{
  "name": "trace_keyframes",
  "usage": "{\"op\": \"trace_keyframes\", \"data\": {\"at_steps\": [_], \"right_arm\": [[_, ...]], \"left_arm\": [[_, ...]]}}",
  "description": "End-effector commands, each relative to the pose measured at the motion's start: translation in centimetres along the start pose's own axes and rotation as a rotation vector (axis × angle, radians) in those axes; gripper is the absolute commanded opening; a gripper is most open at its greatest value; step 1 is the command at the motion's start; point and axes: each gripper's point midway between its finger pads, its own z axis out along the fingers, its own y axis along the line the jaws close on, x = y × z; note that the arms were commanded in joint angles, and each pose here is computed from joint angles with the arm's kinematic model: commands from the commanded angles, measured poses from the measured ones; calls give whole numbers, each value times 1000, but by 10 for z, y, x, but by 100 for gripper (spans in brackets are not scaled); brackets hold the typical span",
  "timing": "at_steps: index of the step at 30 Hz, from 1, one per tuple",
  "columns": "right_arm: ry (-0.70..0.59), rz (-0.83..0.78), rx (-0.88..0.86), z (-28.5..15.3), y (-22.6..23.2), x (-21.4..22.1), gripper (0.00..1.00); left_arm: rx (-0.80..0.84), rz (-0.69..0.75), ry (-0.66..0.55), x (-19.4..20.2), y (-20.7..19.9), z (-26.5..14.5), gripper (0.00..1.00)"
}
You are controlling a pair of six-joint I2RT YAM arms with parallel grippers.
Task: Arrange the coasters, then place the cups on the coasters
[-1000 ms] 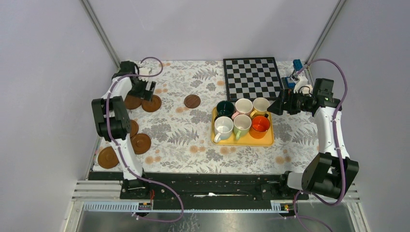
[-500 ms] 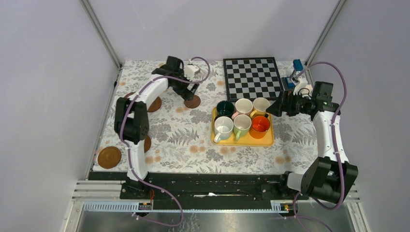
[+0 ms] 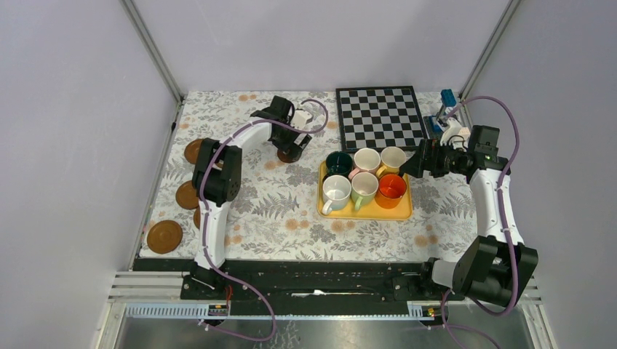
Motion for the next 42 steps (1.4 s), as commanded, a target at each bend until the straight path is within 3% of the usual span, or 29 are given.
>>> {"op": "trace_keyframes", "data": {"at_steps": [1, 21, 29, 42], "right_arm": [[-34, -46, -29, -2, 9, -7, 100], [-35, -53, -22, -2, 7, -7, 100], [-36, -51, -25, -2, 8, -6, 100], [-38, -52, -22, -3, 8, -7, 100]], "left_arm": [[-78, -5, -57, -20, 18, -2, 99], [-3, -60, 73, 58, 13, -22, 90], [-35, -100, 85, 87, 33, -42, 89], [-61, -196, 24, 62, 50, -27, 88]]}}
